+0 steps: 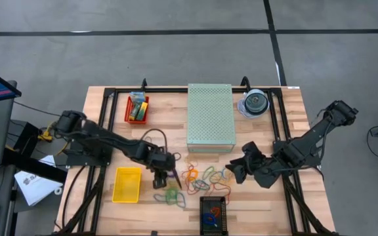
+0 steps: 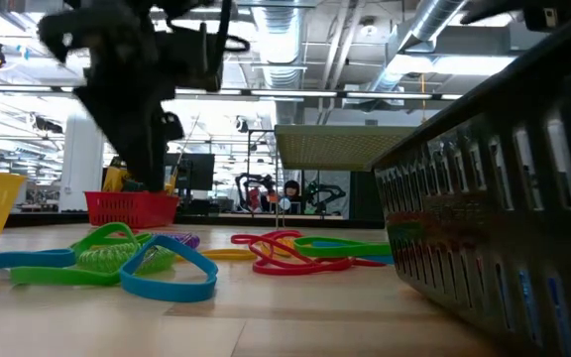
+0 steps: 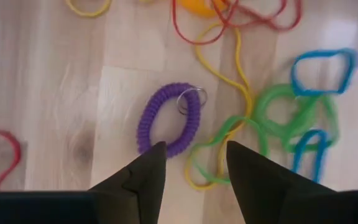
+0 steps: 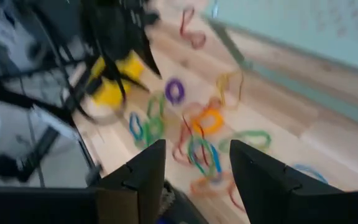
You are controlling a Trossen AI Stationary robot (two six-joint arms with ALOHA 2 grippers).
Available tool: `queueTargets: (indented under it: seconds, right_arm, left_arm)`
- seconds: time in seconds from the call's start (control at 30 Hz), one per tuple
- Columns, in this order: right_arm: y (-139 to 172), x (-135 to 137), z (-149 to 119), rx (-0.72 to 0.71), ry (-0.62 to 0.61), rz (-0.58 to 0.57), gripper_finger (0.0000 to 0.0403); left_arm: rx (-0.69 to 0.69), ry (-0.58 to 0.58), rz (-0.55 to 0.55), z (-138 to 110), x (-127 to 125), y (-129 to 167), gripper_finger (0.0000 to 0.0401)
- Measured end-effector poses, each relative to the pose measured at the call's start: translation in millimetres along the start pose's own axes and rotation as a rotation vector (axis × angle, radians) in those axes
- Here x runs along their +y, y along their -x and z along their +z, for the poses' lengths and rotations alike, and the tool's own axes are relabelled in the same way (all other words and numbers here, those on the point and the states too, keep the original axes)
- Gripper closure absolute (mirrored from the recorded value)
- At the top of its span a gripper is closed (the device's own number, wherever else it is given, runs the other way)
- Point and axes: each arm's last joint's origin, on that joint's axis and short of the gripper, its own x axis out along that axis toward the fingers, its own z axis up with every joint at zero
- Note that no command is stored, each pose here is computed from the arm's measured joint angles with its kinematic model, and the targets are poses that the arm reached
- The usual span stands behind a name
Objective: Pick & Place Office Desk Supplies
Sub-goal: Put the violet spring keychain into the black bin
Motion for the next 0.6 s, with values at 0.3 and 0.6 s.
queueTargets:
  seconds: [0.3,0.6]
  right_arm:
    - [3.3,4.9,-1.3,-0.093,-0.058,0.038,0.0225]
    - [4.2,5.2,-2.9,-0.087,-0.052,0.041,0.0225]
  left_arm:
    - [-0.108,-0.097,-0.024,9.7,-10.7,-15.3,0.0237]
    - [-0.085,-0.088,-0.003,8.5,-9.6,-26.6,0.0260]
